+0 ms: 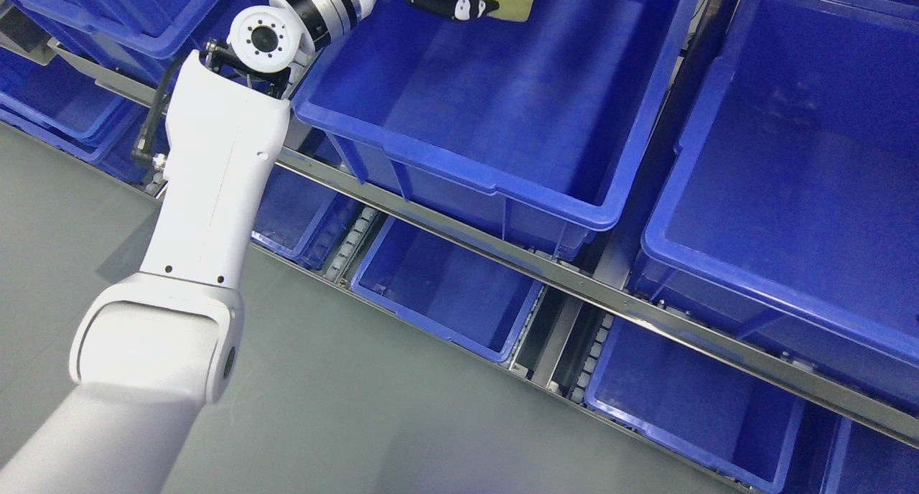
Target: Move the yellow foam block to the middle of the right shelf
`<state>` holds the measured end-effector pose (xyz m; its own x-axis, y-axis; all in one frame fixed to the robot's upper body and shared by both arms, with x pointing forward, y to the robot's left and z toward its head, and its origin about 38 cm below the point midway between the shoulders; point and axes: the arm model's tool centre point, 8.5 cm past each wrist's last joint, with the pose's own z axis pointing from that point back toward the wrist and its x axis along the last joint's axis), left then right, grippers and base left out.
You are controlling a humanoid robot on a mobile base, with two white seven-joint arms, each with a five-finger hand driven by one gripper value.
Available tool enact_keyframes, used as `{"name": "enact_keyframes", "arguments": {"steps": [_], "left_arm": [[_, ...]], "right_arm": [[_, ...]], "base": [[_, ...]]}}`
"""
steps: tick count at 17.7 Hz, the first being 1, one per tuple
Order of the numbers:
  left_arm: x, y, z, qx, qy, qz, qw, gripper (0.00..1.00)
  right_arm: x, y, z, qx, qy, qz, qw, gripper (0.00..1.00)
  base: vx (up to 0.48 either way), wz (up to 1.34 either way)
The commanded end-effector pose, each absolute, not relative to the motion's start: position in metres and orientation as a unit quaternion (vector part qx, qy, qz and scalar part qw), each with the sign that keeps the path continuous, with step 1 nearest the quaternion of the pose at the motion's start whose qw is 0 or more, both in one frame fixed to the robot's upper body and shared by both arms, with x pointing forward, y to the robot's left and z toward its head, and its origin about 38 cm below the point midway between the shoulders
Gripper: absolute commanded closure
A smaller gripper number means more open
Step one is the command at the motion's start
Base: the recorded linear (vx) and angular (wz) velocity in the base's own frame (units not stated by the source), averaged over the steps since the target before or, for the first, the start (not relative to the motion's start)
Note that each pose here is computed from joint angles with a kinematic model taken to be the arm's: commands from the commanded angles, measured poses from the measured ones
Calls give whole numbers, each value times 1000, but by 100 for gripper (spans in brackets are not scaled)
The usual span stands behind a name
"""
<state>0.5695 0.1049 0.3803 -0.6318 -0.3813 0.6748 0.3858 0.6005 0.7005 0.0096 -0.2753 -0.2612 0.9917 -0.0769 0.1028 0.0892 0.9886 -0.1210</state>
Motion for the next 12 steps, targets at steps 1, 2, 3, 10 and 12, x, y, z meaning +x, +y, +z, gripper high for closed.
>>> {"name": "enact_keyframes", "arguments": {"steps": [1,2,3,10,12], "left_arm": [[565,98,397,-134,-821,-306,463,2],[564,90,392,-136,-814,-311,471,1],[563,81,385,-135,-805,-326,476,0],[553,59,380,-138,-793,-362,470,0],[549,78,399,-146,-818,-321,455,0]], "right_arm": [[15,-287,-260,-71,-57,-39,995,0],[15,-287,-260,-71,-57,-39,995,0],[15,-287,-260,-71,-57,-39,995,0],[15,-287,-260,-71,-57,-39,995,0],[15,-287,-260,-71,-57,-39,995,0]], "base": [[0,0],[0,0],[0,0],[0,0],[0,0]]}}
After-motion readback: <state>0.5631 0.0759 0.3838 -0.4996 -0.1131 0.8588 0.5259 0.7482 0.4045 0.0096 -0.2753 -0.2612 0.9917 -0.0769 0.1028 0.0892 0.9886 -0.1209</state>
